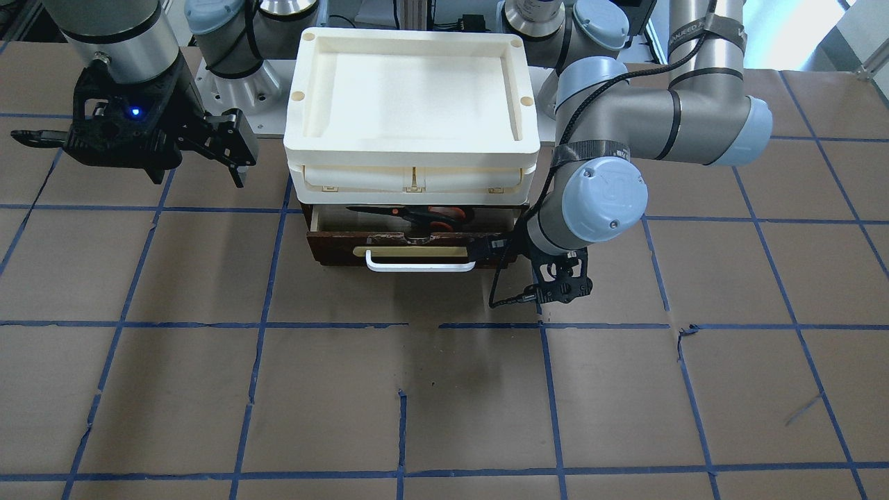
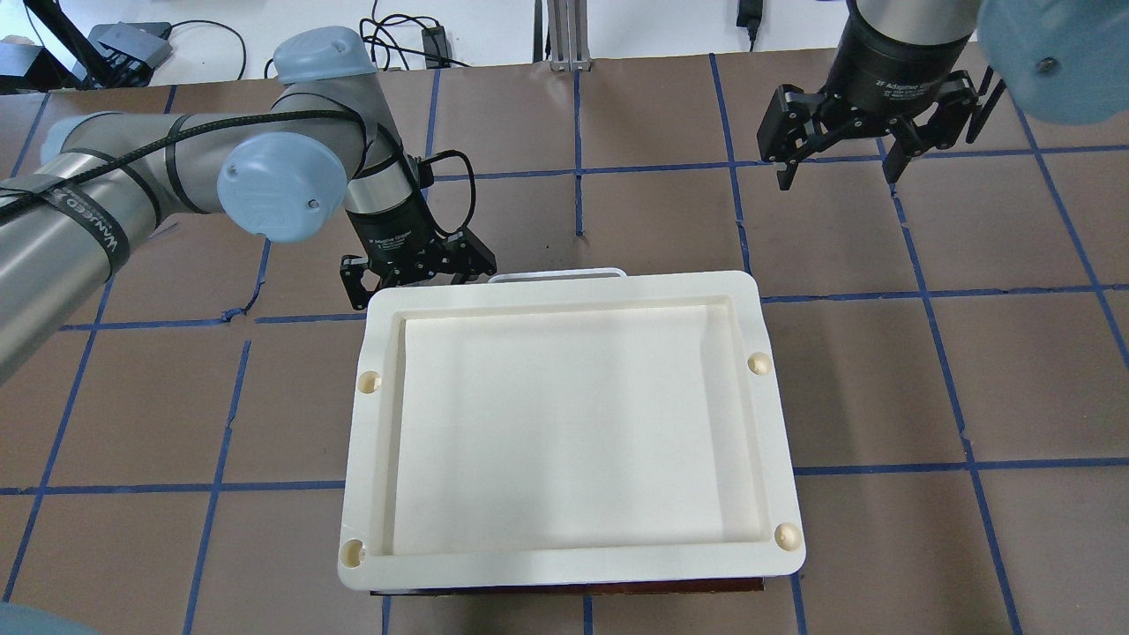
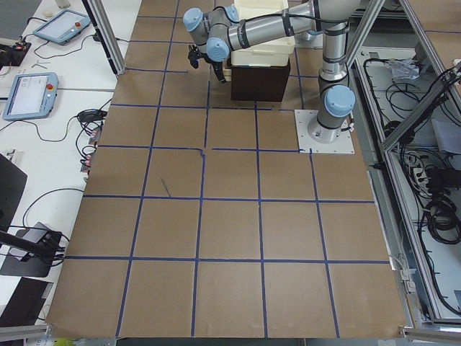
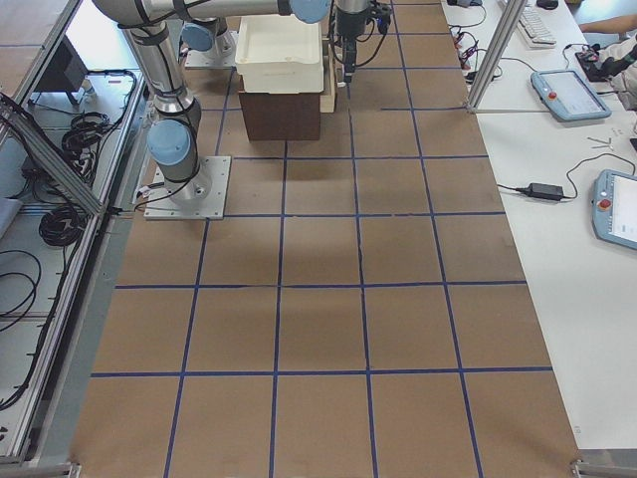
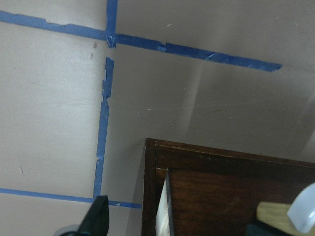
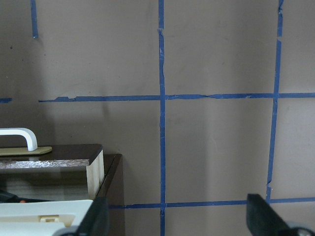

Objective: Put scissors in drawer and close it
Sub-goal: 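Push the drawer closed with the left gripper, away from the robot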

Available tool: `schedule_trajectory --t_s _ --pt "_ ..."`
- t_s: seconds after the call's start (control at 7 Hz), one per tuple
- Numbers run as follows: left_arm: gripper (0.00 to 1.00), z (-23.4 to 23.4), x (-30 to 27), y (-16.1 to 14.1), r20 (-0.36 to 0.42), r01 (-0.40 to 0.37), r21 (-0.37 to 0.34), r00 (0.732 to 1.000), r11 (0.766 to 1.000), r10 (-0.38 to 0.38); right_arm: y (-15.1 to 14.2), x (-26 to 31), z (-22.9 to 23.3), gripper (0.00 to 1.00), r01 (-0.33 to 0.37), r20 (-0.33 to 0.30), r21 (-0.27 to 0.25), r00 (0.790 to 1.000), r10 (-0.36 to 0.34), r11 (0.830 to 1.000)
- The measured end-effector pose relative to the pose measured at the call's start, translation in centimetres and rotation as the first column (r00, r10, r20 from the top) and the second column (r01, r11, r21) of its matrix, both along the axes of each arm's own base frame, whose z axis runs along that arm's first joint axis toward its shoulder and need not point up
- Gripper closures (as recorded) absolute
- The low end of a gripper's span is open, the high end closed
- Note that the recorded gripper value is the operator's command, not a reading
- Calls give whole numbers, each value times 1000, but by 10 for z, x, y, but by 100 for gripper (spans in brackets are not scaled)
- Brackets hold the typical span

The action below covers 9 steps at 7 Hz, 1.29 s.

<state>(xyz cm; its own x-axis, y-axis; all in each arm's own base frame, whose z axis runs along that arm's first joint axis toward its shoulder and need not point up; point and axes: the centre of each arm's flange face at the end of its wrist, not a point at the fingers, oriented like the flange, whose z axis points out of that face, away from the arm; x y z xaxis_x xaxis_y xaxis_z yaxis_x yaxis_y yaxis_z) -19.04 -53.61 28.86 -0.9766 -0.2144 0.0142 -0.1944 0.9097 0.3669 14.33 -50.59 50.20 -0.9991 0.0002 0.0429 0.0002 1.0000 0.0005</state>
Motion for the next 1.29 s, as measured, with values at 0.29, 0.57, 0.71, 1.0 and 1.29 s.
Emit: schedule_trajectory --t_s 0.29,0.57,0.71,1.0,1.29 --pt "0 -2 -1 5 10 -15 36 1000 999 14 0 1 0 0 -1 0 1 1000 1 1000" --pt "0 -4 -3 11 15 -16 75 1000 997 15 0 1 0 0 -1 0 1 1000 1 1000" --pt "0 -5 -4 14 17 -15 93 1000 996 14 0 1 0 0 -1 0 1 1000 1 1000" --pt "0 -6 -5 16 18 -15 109 1000 994 13 0 1 0 0 -2 0 1 1000 2 1000" --pt "0 -2 -6 12 11 -7 83 1000 997 6 0 1 0 0 -2 0 1 1000 2 1000"
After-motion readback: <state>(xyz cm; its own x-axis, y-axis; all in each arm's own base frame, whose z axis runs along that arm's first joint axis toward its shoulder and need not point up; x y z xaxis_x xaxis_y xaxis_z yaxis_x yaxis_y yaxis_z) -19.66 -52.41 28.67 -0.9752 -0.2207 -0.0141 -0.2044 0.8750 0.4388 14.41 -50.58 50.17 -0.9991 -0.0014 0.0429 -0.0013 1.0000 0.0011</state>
